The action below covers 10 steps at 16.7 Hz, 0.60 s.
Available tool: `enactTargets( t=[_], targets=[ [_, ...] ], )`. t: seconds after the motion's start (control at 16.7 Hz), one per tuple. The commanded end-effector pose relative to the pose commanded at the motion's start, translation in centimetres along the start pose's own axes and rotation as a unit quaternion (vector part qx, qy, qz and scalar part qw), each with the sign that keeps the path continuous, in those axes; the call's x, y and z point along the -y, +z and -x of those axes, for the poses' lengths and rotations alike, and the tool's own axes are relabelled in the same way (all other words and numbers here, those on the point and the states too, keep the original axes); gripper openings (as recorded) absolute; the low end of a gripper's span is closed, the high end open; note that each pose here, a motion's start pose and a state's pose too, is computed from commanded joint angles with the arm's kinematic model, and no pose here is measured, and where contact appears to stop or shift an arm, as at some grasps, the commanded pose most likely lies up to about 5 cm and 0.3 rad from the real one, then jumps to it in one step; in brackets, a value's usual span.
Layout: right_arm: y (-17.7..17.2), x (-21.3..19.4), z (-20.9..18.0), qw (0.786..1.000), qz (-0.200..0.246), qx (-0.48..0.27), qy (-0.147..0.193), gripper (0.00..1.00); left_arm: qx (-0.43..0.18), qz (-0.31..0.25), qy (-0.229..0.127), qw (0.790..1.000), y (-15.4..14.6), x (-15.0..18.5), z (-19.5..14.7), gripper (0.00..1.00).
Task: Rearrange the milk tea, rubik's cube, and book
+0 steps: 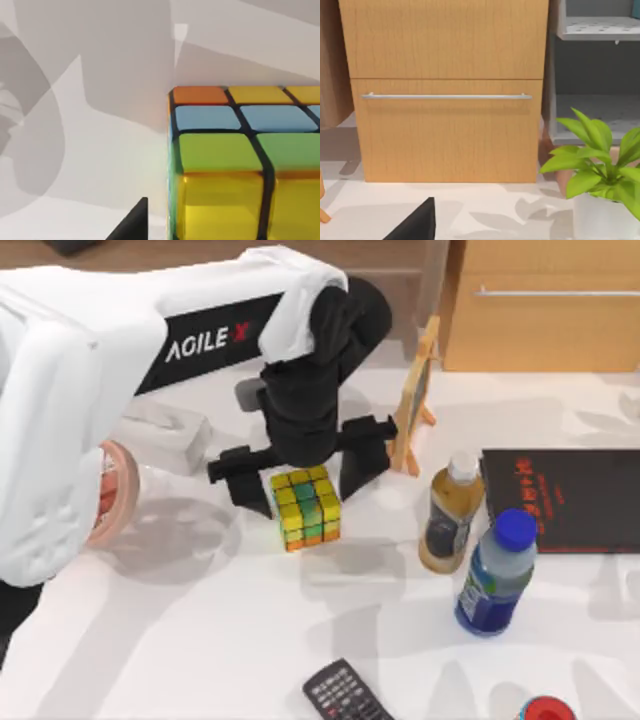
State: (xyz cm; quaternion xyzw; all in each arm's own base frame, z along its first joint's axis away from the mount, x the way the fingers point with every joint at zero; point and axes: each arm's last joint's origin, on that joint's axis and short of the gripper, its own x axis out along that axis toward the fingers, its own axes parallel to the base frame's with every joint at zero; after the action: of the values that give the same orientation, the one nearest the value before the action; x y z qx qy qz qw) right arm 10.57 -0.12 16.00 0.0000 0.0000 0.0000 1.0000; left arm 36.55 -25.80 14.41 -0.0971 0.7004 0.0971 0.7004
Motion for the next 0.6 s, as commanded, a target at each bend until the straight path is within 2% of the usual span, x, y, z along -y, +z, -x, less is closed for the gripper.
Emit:
enactTargets(
  t=[0.48,0.6],
  targets=[
    [0.0,0.0,0.0,1.0,0.0,0.0,0.0,1.0,0.0,0.0,0.0,1.0,0.0,0.0,0.0,0.02],
    [0.0,0.0,0.0,1.0,0.0,0.0,0.0,1.0,0.0,0.0,0.0,1.0,0.0,0.0,0.0,0.0]
  ],
)
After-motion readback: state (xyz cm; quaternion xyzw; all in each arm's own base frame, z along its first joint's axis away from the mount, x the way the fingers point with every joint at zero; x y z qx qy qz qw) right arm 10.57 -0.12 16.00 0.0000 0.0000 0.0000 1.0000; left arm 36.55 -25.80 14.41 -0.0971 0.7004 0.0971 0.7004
